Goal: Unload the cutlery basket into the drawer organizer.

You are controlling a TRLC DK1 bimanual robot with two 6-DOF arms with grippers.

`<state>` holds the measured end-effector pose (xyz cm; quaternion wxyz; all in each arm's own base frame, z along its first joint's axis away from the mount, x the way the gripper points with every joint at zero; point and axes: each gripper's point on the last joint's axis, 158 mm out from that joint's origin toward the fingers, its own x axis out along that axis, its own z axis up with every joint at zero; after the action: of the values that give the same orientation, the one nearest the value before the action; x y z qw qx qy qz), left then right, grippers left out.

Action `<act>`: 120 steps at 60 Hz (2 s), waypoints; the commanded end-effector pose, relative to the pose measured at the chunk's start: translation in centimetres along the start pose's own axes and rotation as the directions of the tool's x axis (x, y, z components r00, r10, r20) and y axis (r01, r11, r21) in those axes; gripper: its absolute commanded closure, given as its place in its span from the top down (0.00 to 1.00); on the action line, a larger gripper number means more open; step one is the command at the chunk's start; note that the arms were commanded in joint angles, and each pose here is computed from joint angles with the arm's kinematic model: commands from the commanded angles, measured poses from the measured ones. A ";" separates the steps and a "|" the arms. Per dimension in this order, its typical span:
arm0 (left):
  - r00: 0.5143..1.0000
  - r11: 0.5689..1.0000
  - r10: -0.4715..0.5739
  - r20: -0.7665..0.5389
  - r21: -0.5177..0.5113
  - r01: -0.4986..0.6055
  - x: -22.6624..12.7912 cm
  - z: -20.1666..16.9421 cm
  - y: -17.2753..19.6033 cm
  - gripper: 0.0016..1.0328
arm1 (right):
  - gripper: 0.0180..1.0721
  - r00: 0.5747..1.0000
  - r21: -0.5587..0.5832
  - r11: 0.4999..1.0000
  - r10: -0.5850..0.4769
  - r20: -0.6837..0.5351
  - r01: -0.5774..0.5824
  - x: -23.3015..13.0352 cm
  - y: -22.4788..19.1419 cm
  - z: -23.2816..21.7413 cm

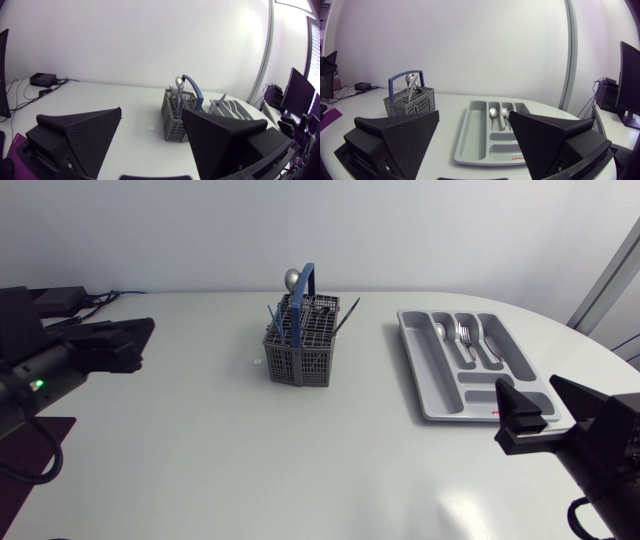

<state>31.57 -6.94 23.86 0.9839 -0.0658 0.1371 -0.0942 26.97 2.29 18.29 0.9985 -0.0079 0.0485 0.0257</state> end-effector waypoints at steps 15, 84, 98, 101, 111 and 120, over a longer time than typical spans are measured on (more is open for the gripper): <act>0.909 0.994 -0.016 -0.417 0.092 0.059 6.1 -2.6 -4.8 0.94 | 0.95 0.970 -0.022 1.000 -0.016 -0.241 0.011 2.8 0.2 -0.4; 0.854 0.989 0.015 -0.520 0.132 0.064 23.4 -6.6 -14.7 0.30 | 0.95 0.850 -0.104 0.957 0.188 -0.491 -0.272 3.9 4.6 -4.0; 0.846 0.992 0.026 -0.532 0.118 0.044 22.8 -7.1 -13.8 0.20 | 0.95 0.850 -0.103 0.955 0.193 -0.490 -0.277 3.8 4.6 -4.0; 0.842 0.991 0.029 -0.538 0.125 0.046 22.5 -7.4 -13.7 0.20 | 0.95 0.851 -0.102 0.955 0.195 -0.488 -0.278 3.9 4.6 -4.0; 0.840 0.986 0.027 -0.542 0.152 0.066 20.4 -7.6 -13.2 0.17 | 0.95 0.853 -0.101 0.955 0.197 -0.484 -0.278 3.9 4.6 -3.7; 0.846 0.979 0.016 -0.534 0.179 0.094 17.3 -7.1 -12.5 0.17 | 0.95 0.854 -0.102 0.955 0.199 -0.480 -0.279 4.1 4.7 -3.5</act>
<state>45.87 -24.28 13.39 0.9066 0.0494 0.3971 -0.1341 30.08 6.97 13.34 0.9403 -0.0869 0.2936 0.1485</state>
